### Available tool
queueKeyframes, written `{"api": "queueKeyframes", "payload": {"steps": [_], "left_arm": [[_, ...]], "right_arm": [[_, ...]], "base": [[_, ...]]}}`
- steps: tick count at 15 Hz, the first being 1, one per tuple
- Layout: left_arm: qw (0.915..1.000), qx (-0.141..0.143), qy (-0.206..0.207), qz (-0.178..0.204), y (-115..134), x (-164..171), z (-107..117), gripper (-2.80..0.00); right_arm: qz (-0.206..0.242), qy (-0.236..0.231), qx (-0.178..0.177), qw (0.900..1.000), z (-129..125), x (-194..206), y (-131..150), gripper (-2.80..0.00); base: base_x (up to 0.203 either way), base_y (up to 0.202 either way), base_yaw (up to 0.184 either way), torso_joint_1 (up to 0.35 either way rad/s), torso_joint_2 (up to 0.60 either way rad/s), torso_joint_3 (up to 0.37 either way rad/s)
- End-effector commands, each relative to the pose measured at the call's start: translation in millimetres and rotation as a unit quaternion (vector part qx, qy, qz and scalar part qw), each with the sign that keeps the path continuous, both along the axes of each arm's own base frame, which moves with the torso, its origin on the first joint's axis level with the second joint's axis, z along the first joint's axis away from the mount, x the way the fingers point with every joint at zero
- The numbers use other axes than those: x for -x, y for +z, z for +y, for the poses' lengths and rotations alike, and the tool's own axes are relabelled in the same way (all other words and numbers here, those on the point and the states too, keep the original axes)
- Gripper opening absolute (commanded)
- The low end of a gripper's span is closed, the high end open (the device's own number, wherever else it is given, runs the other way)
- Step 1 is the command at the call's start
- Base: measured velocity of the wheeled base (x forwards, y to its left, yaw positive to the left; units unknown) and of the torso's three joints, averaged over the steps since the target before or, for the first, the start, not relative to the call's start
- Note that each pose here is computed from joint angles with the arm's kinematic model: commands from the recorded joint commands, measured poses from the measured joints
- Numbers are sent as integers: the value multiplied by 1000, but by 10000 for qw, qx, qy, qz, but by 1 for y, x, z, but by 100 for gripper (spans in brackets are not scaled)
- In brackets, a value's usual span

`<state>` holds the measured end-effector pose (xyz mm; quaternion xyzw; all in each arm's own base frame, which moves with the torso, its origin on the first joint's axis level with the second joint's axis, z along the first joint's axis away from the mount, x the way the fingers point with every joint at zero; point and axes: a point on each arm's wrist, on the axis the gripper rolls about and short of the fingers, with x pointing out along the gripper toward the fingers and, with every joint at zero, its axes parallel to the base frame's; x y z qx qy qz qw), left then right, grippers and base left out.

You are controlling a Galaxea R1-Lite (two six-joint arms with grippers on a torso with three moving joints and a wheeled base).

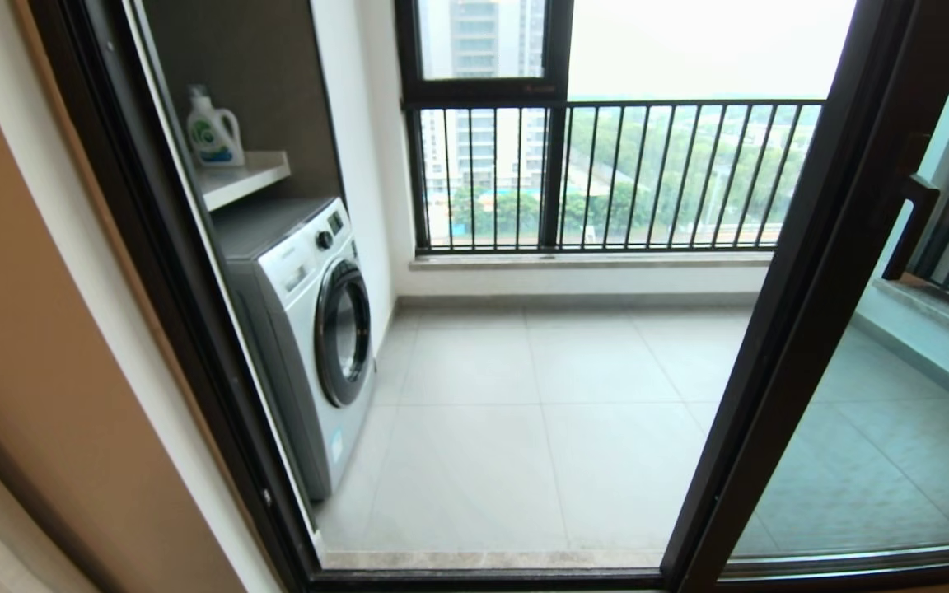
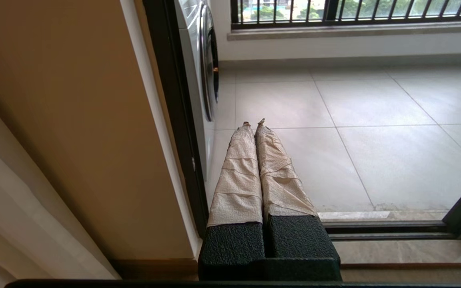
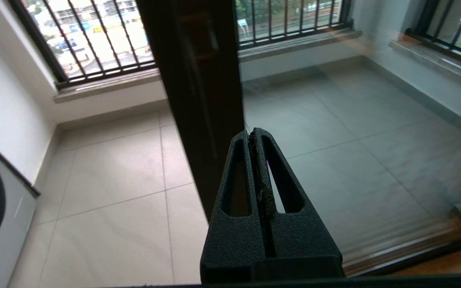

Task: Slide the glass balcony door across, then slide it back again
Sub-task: Close the slid door

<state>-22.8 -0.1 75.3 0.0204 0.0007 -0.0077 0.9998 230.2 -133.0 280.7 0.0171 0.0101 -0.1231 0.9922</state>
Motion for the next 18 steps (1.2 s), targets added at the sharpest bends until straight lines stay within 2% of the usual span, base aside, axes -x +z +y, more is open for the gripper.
{"api": "queueKeyframes", "payload": {"steps": [1,5,10,14,18], "left_arm": [[10000,-3,0,7,0,0,0,-280],[10000,-3,0,7,0,0,0,-280],[10000,-3,0,7,0,0,0,-280],[10000,3,0,7,0,0,0,-280],[10000,-3,0,7,0,0,0,-280]], "right_arm": [[92,-200,-65,9997,-22,-10,-6,-280],[192,-470,-145,9986,-63,-39,-16,-280],[63,-667,-55,9977,-108,-77,-21,-280],[47,-637,-12,9980,-121,-98,-28,-280],[-7,-485,40,9988,-122,-122,-34,-280]], "base": [[0,0,0,0,0,0],[0,0,0,0,0,0],[0,0,0,0,0,0],[0,0,0,0,0,0],[0,0,0,0,0,0]]}}
